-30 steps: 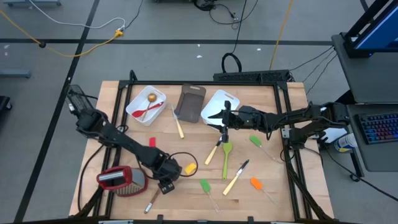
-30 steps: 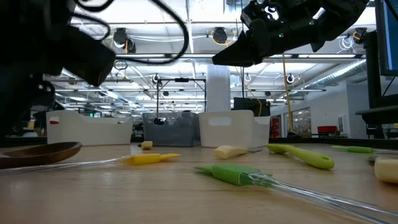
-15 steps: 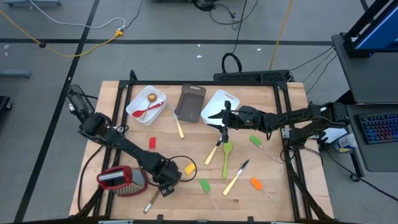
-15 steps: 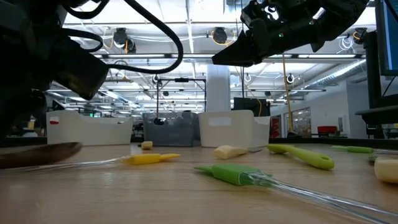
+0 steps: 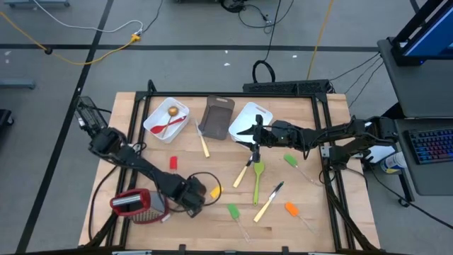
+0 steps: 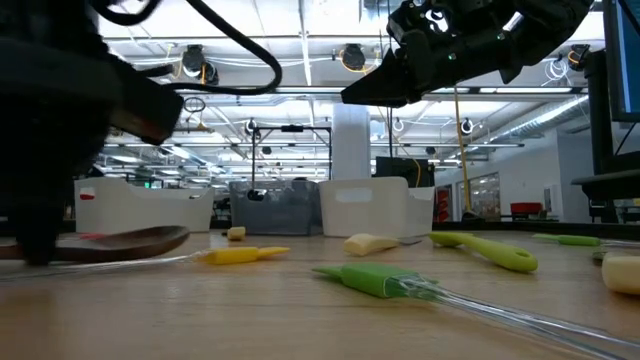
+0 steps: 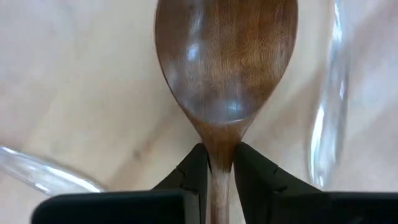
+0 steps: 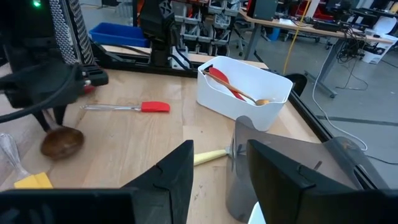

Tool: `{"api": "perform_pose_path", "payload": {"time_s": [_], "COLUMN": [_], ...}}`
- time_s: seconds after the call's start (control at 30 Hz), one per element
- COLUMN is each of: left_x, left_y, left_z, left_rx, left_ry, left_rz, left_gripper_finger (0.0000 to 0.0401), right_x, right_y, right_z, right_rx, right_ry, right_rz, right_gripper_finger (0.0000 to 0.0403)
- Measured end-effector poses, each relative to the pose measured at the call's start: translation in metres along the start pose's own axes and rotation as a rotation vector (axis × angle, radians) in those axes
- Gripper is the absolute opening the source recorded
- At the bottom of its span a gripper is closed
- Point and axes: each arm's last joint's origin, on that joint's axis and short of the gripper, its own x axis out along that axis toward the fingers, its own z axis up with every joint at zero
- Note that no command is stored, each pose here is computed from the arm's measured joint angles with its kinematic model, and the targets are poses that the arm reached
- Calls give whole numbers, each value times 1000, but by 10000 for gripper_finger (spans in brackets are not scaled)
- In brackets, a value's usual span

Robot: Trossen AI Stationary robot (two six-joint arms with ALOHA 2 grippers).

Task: Pick & Place Kitchen Items
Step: Put the brown serving spoon into the left white bin

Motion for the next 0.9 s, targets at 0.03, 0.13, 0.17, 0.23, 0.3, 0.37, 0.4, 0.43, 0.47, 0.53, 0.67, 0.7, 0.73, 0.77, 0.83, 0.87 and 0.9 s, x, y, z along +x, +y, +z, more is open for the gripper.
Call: {"api": "perform_pose_path", "payload": {"time_s": [0.03, 0.13, 0.17, 0.23, 0.3, 0.37, 0.4, 0.43, 0.47, 0.53, 0.67, 0.7, 0.73, 0.77, 0.83, 0.87, 0.9], "left_x": [0, 1, 1, 1, 1, 1, 1, 1, 1, 1, 1, 1, 1, 1, 1, 1, 1], "left_y": [1, 5, 6, 10, 12, 15, 16, 17, 18, 18, 19, 20, 20, 20, 20, 20, 20], "left_z": [3, 11, 15, 22, 28, 34, 37, 38, 39, 40, 38, 37, 35, 33, 29, 27, 25], "left_rx": [-11, -33, -42, -60, -72, -49, -28, -8, 6, 24, 30, 28, 28, 23, 4, -5, -10], "left_ry": [-10, -67, -96, -141, -176, -194, -198, -199, -197, -189, -152, -136, -121, -113, -96, -93, -89], "left_rz": [5, 29, 41, 61, 78, 91, 95, 99, 101, 101, 99, 103, 107, 112, 126, 131, 135], "left_gripper_finger": [57, 67, 72, 79, 81, 80, 81, 83, 85, 94, 128, 138, 148, 156, 171, 175, 177], "right_x": [0, 0, 0, 0, 0, 0, 0, 0, 0, 0, 0, 0, 0, 0, 0, 0, 0], "right_y": [0, 0, 0, 0, 0, 0, 0, 0, 0, 0, 0, 0, 0, 0, 0, 0, 0], "right_z": [0, 0, 0, 0, 0, 0, 0, 0, 0, 0, 0, 0, 0, 0, 0, 0, 0], "right_rx": [0, 0, 0, 0, 0, 0, 0, 0, 0, 0, 0, 0, 0, 0, 0, 0, 0], "right_ry": [0, 0, 0, 0, 0, 0, 0, 0, 0, 0, 0, 0, 0, 0, 0, 0, 0], "right_rz": [0, 0, 0, 0, 0, 0, 0, 0, 0, 0, 0, 0, 0, 0, 0, 0, 0], "right_gripper_finger": [141, 141, 141, 141, 141, 141, 141, 141, 141, 141, 141, 141, 141, 141, 141, 141, 141]}}
